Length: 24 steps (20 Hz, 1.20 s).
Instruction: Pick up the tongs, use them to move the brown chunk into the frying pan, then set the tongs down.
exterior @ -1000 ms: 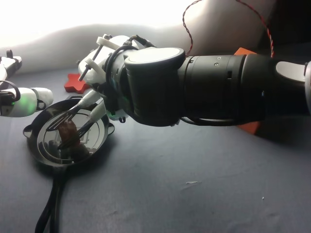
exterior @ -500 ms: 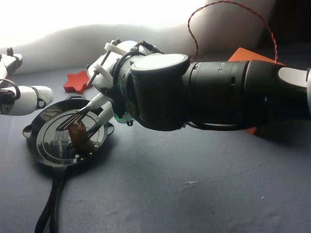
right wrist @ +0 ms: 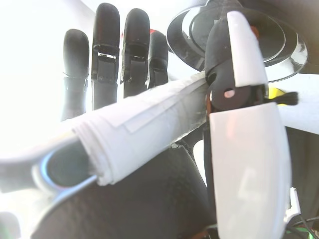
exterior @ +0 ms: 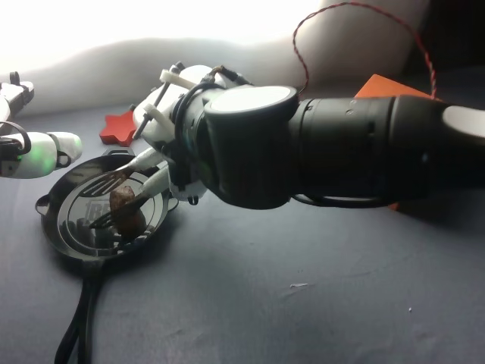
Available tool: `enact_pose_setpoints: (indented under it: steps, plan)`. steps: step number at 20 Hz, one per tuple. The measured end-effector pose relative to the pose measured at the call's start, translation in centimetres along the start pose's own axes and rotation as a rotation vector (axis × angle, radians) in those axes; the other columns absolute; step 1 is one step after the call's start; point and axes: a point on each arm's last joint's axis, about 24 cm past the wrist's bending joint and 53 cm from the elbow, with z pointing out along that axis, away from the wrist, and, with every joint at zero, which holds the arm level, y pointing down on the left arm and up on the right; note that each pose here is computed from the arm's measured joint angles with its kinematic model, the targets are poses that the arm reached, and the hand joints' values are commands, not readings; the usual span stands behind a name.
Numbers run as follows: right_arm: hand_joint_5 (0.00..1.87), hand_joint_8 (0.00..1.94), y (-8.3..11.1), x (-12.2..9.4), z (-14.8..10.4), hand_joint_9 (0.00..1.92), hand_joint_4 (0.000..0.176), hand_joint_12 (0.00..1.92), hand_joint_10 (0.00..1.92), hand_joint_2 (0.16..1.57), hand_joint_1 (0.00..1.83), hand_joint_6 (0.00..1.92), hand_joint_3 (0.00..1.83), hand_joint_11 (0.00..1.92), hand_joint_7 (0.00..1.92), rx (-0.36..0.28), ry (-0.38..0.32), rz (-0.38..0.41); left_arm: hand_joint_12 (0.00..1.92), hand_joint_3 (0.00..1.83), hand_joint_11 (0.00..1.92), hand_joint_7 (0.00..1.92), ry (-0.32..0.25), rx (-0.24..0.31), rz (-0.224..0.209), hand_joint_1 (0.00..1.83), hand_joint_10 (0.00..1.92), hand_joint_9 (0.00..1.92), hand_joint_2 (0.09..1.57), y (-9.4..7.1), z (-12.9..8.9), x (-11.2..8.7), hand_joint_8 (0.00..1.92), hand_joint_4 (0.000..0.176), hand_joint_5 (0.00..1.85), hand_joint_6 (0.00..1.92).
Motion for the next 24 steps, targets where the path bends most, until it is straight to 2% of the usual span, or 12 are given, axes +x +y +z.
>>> enact_pose_setpoints:
  steps: [4,5,7,9,10,11,13,15,18,21,24]
  plan:
    - [0.76,0.00,0.2,-2.1,-1.7,0.76,0.000,1.41,0.35,1.17,0.91,0.10,0.00,0.23,0.92,-0.026,-0.035,-0.004,0.01,0.00,0.01,0.02,0.000,0.000,0.000,0.00,0.01,0.03,1.27,0.0,0.0,0.0,0.00,0.020,0.02,0.00]
    - [0.75,0.00,-0.9,-2.1,-2.9,0.77,0.000,1.41,0.35,1.17,0.91,0.10,0.00,0.23,0.92,-0.024,-0.030,-0.009,0.00,0.00,0.00,0.03,0.003,0.002,0.000,0.00,0.00,0.03,1.27,-0.1,-0.1,0.1,0.01,0.022,0.01,0.00]
    - [0.76,0.00,-1.8,-1.5,-4.5,0.76,0.000,1.41,0.35,1.17,0.91,0.10,0.00,0.23,0.92,-0.046,-0.025,-0.051,0.00,0.00,0.01,0.03,0.004,0.003,-0.001,0.00,0.00,0.03,1.28,-0.1,-0.1,0.2,0.00,0.019,0.02,0.00]
    - [0.76,0.00,-2.7,-0.2,-5.5,0.76,0.000,1.41,0.35,1.17,0.92,0.10,0.00,0.22,0.92,-0.060,-0.022,-0.105,0.00,0.00,0.00,0.03,0.003,0.002,-0.004,0.00,0.00,0.02,1.28,-0.1,-0.1,0.1,0.00,0.019,0.02,0.00]
    - [0.76,0.00,-3.1,1.0,-6.5,0.76,0.000,1.41,0.35,1.17,0.92,0.10,0.00,0.22,0.92,-0.085,-0.025,-0.157,0.00,0.00,0.00,0.03,0.002,0.002,-0.002,0.00,0.00,0.02,1.28,-0.1,-0.1,0.1,0.00,0.019,0.02,0.00]
    - [0.78,0.01,-3.1,1.9,-7.1,0.77,0.000,1.42,0.35,1.17,0.92,0.10,0.00,0.22,0.93,-0.110,-0.022,-0.176,0.02,0.00,0.04,0.06,0.002,0.001,-0.003,0.00,0.01,0.06,1.28,-0.1,-0.1,0.1,0.02,0.023,0.06,0.02]
    - [0.78,0.01,-3.0,3.2,-7.9,0.77,0.000,1.42,0.36,1.17,0.94,0.10,0.00,0.23,0.94,-0.153,-0.024,-0.209,0.01,0.01,0.00,0.03,0.004,0.003,-0.014,0.00,0.00,0.03,1.29,-0.3,-0.2,0.1,0.00,0.023,0.03,0.00]
    - [0.79,0.01,-2.9,4.3,-8.1,0.76,0.000,1.43,0.37,1.17,0.95,0.09,0.00,0.23,0.94,-0.182,-0.036,-0.218,0.01,0.00,0.01,0.05,0.013,0.015,-0.018,0.00,0.01,0.04,1.29,-0.9,-0.5,0.5,0.01,0.025,0.02,0.00]
    - [0.78,0.00,-2.4,5.7,-8.3,0.77,0.000,1.42,0.37,1.17,0.93,0.09,0.00,0.25,0.93,-0.229,-0.060,-0.226,0.01,0.00,0.00,0.04,0.030,0.030,-0.025,0.00,0.00,0.03,1.29,-1.7,-0.9,1.2,0.00,0.020,0.02,0.00]
    - [0.78,0.00,-2.0,6.7,-8.3,0.76,0.000,1.42,0.38,1.17,0.91,0.08,0.00,0.24,0.93,-0.247,-0.067,-0.254,0.04,0.00,0.03,0.05,0.054,0.050,-0.024,0.00,0.01,0.05,1.28,-2.7,-1.5,2.4,0.00,0.018,0.03,0.01]
    - [0.75,0.00,-2.4,8.5,-8.3,0.73,0.000,1.42,0.37,1.17,0.86,0.07,0.00,0.20,0.90,-0.255,-0.058,-0.283,0.08,0.00,0.00,0.05,0.088,0.073,-0.025,0.00,0.00,0.04,1.28,-3.8,-2.2,3.9,0.00,0.017,0.04,0.00]
